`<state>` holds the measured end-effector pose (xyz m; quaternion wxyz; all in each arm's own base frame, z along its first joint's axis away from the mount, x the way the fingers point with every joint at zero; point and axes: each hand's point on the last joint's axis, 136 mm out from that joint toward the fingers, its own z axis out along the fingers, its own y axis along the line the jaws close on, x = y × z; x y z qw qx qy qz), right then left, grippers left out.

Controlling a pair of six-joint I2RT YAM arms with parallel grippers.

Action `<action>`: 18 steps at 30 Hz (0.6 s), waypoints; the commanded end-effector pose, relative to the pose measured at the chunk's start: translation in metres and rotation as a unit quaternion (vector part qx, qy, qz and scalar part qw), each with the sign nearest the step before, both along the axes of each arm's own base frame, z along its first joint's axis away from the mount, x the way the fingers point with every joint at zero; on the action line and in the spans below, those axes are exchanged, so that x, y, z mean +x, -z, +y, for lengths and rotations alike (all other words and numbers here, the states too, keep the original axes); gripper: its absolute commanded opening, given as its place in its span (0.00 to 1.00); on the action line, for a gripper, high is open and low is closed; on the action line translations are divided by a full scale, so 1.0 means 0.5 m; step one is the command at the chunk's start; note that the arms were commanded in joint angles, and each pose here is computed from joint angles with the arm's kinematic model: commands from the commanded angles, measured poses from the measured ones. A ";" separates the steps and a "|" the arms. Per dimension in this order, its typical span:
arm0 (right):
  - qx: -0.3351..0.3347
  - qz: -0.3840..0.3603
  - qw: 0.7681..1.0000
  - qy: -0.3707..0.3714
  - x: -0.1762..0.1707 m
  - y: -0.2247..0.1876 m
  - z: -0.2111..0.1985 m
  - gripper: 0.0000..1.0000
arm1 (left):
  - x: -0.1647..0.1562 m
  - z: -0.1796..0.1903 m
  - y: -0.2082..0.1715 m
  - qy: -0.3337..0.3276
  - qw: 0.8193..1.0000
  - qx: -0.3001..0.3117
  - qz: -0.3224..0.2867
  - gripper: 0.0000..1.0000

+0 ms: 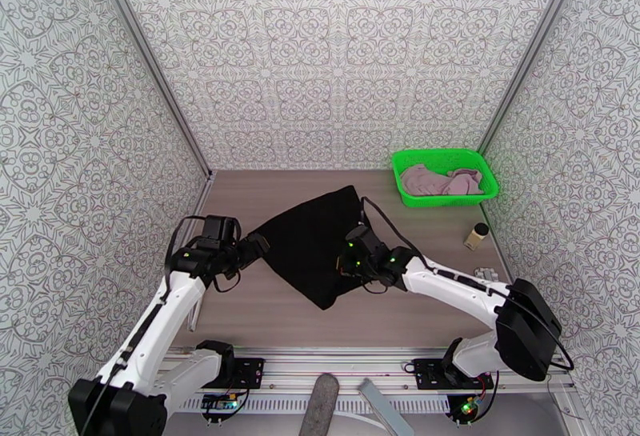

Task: Fold and stack the mixed laundry pile

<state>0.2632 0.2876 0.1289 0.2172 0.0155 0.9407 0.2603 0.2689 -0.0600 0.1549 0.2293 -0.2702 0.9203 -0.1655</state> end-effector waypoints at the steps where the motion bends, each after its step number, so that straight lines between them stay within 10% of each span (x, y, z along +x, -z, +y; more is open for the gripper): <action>1: -0.010 -0.026 0.999 -0.016 0.017 -0.041 -0.020 0.00 | 0.015 -0.006 0.017 0.007 1.000 -0.009 -0.002 0.78; 18: 0.026 -0.081 0.990 -0.114 0.038 -0.152 0.026 0.00 | 0.099 -0.020 0.076 0.011 1.000 -0.008 0.006 0.73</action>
